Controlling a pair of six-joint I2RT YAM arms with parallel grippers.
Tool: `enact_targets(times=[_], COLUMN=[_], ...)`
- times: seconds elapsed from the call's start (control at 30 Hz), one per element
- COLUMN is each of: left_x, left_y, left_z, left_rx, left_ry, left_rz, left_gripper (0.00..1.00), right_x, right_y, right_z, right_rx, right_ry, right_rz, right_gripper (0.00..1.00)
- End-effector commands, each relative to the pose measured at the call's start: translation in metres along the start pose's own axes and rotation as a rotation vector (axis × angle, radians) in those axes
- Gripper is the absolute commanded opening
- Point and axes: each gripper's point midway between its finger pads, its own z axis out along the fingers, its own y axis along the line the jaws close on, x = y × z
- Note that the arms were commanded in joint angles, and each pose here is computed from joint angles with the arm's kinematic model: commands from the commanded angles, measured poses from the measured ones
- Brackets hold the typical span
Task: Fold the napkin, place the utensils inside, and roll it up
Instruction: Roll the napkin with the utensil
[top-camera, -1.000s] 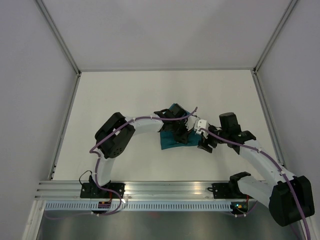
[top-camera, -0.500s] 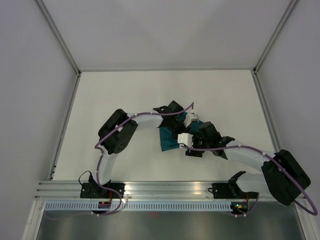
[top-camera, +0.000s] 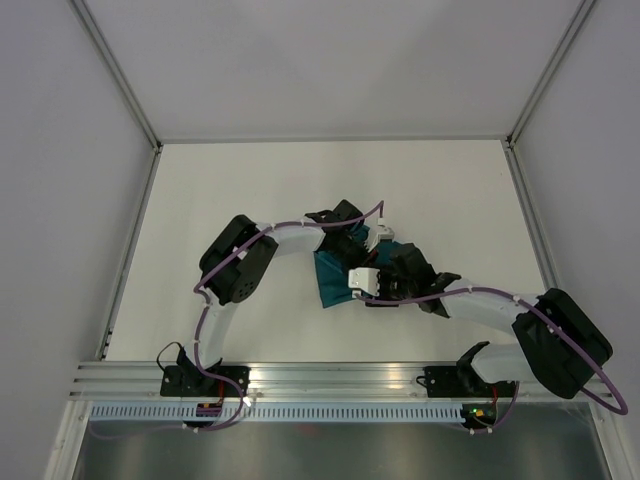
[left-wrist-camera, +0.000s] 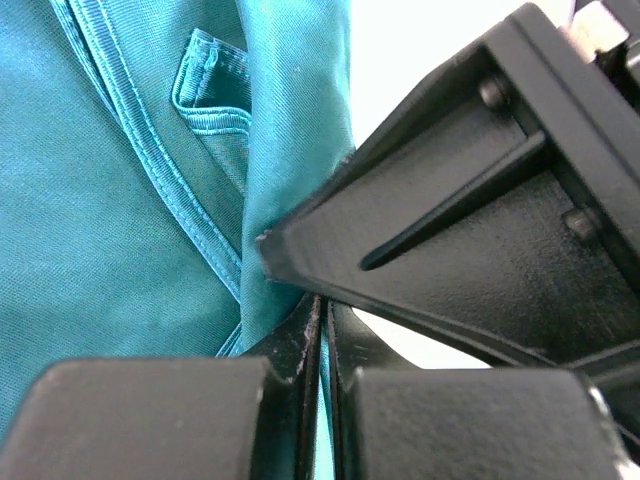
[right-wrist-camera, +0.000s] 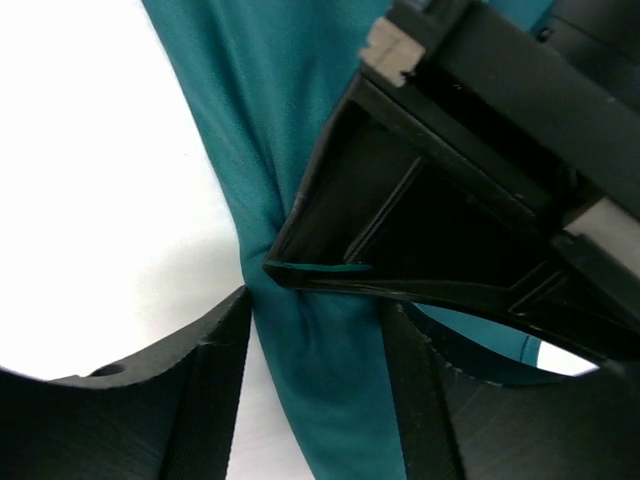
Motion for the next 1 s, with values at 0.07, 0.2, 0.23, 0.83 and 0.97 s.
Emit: enact_targets(times=[0.07, 0.2, 0.23, 0.83, 0.97], left_x=[0.053, 0.049, 0.048, 0.003, -0.012], left_y=[0.013, 0.013, 0.013, 0.012, 0.021], left_z=[0.009, 0.007, 0.007, -0.029, -0.044], left_rx=[-0.029, -0.020, -0.016, -0.040, -0.102], left_ry=[0.142, 0.129, 0.125, -0.073, -0.150], left_rz=[-0.157, -0.170, -0.179, -0.189, -0.201], left_gripper=[0.02, 0.02, 0.02, 0.24, 0.33], right_x=[0.022, 0.023, 0.024, 0.031, 0.033], right_y=[0.019, 0.029, 0.030, 0.051, 0.054], right_z=[0.001, 0.001, 0.001, 0.004, 0.001], right_rx=[-0.092, -0.148, -0.158, -0.389, -0.458], right_ry=[0.094, 0.103, 0.106, 0.156, 0.167], right_rz=[-0.008, 0.009, 0.012, 0.121, 0.167], right_gripper=[0.52, 0.40, 0.38, 0.00, 0.00])
